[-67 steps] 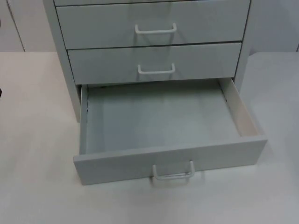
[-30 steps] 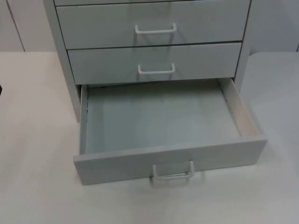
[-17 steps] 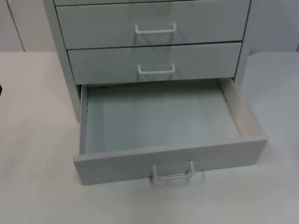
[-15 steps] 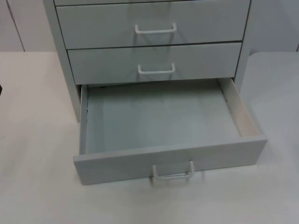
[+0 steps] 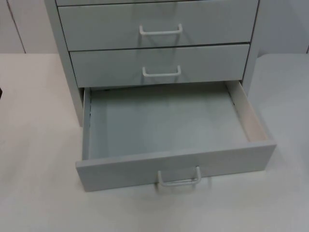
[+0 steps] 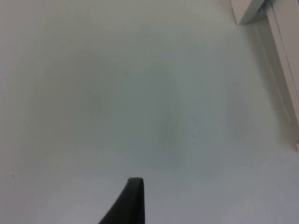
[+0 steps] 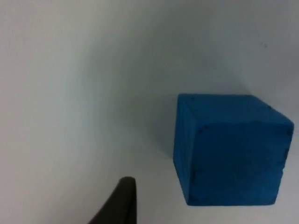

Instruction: Open the drawer with the left hand, place the block into the drawer with the right hand, then close the drawer with the left hand.

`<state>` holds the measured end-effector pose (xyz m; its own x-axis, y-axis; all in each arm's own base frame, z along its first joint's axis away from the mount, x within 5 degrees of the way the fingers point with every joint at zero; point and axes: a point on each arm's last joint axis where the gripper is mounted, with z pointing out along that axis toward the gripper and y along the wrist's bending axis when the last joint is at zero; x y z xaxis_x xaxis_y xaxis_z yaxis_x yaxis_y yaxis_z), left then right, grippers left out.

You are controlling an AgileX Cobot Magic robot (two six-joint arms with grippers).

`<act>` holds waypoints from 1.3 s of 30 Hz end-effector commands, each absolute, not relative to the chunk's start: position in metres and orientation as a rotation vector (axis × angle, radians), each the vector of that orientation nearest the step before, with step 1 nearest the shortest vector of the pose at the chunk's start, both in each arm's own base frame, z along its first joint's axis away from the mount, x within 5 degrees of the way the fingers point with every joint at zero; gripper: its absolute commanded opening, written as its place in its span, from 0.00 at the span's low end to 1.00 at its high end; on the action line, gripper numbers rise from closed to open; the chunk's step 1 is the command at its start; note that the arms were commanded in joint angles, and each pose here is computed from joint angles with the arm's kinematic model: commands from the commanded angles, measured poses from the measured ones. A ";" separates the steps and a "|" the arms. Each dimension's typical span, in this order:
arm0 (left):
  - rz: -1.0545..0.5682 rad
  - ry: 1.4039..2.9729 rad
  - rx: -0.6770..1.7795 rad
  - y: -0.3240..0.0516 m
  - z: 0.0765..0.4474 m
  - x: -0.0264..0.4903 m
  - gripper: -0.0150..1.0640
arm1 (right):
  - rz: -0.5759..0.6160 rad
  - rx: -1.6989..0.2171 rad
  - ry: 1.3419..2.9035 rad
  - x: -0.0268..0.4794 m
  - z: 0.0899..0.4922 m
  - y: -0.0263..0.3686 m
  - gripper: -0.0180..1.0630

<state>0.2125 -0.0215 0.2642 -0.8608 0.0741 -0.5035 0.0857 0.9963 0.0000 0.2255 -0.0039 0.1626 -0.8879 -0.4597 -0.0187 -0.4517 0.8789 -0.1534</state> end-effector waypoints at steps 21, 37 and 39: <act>-0.033 2.597 0.108 -0.021 0.265 0.212 0.99 | -0.125 -0.737 3.146 0.237 0.105 -0.001 0.99; -0.038 2.597 0.105 -0.021 0.265 0.212 0.99 | -0.259 -0.782 3.183 0.236 0.105 -0.009 0.19; -0.038 2.597 0.105 -0.021 0.265 0.212 0.99 | -0.273 -0.747 3.187 0.239 0.110 -0.010 0.09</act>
